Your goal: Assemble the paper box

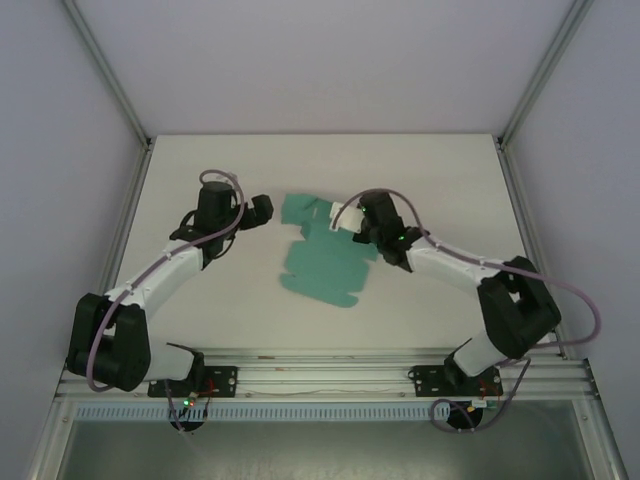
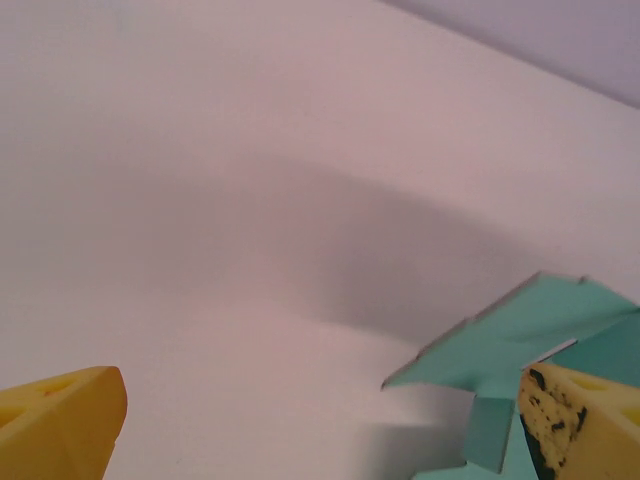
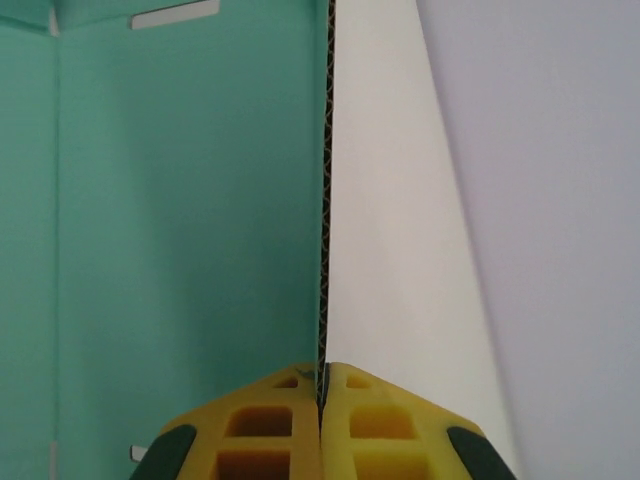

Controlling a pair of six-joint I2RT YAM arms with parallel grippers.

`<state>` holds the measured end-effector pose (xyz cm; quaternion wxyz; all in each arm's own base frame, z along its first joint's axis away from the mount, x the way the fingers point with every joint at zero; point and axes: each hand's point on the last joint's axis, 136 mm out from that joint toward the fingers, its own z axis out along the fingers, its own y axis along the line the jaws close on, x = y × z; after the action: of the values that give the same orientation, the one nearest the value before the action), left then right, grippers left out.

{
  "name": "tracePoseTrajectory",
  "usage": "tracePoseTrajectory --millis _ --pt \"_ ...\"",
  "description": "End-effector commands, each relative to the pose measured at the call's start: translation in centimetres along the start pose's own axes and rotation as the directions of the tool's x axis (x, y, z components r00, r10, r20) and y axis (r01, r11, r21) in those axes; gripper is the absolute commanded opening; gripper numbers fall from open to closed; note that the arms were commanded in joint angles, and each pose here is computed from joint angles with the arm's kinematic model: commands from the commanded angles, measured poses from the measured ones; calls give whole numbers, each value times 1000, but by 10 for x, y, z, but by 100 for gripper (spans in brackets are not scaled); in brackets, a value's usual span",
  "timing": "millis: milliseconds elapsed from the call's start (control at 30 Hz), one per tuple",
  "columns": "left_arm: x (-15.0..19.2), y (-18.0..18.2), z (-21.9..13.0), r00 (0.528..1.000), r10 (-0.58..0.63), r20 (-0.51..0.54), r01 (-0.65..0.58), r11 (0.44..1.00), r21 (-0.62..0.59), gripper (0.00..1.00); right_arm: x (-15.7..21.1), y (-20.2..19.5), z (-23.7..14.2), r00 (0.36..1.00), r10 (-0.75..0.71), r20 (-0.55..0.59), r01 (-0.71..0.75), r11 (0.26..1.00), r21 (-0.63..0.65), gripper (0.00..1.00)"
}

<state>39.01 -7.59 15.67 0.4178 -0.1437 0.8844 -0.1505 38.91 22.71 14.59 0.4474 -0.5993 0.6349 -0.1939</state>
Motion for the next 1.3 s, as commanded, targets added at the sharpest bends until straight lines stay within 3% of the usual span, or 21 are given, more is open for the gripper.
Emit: tracePoseTrajectory --millis 0,100,267,367,467,700,833,1067,1267 --pt "4 34 0 998 -61 1 60 992 -112 100 -42 -45 -4 953 -283 111 244 929 277 0" --pt "-1 50 5 997 -73 31 77 985 -155 100 -56 -27 -6 905 -379 194 306 896 320 0" --pt "-2 63 27 998 -68 12 69 984 -162 100 -60 -16 -1 882 -426 202 328 862 386 0" --pt "8 37 45 999 2 -48 -2 1000 0 100 -64 -15 0 880 -419 223 304 858 414 0" --pt "22 7 54 996 53 -71 -39 982 186 97 -58 -9 10 889 -414 197 318 867 385 0" --pt "67 -42 54 966 253 -43 -219 902 372 93 -53 -3 18 902 -394 176 314 878 361 0" --pt "83 -57 53 937 349 -11 -318 864 390 88 -50 0 18 909 -383 165 313 887 339 0" --pt "96 -72 56 917 397 34 -369 816 445 85 -52 11 22 898 -414 150 349 877 330 0" --pt "122 -74 61 856 517 4 -471 776 420 87 -49 -15 28 945 -325 48 277 866 415 0"
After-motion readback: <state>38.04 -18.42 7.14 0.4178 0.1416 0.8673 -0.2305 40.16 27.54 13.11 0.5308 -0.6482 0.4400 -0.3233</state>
